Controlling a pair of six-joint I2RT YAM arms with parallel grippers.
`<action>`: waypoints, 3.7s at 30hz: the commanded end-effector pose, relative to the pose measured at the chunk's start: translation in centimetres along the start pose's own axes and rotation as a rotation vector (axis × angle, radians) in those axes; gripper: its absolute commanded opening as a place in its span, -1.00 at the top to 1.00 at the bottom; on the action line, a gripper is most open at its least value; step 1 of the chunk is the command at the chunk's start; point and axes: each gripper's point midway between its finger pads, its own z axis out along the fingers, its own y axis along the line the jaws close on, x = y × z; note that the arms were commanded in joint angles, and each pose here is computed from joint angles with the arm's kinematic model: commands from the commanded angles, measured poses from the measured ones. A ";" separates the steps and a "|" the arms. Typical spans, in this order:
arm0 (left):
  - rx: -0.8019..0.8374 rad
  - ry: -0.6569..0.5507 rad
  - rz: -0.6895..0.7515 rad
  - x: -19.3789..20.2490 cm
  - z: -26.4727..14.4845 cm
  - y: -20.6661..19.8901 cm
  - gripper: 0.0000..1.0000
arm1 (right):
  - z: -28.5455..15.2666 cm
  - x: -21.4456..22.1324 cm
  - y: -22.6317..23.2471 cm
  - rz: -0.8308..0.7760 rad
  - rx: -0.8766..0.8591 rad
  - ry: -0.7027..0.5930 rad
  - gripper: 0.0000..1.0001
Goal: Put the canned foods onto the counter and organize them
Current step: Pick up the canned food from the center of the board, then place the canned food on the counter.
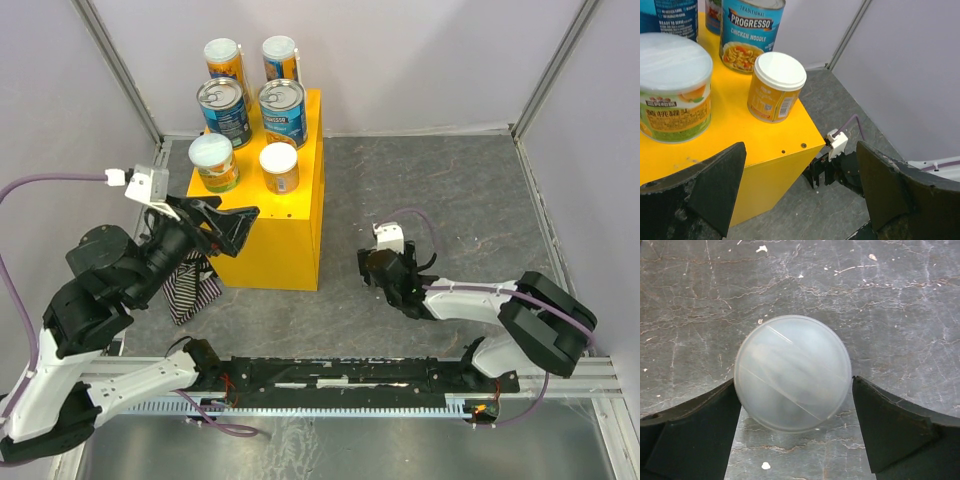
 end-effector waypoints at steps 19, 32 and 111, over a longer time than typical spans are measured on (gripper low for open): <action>-0.043 -0.053 -0.072 0.9 -0.7 1.5 -0.82 | -0.1 -5.2 1.1 0.090 -0.052 -0.299 0.04; -0.043 -0.092 -0.076 -0.3 -1.2 1.5 -0.82 | -6.2 -12.3 1.5 0.048 -0.104 -0.376 0.49; 0.033 -0.028 -0.133 1.2 -3.3 0.8 -0.83 | -30.3 -43.2 13.5 0.042 -0.302 -0.642 0.97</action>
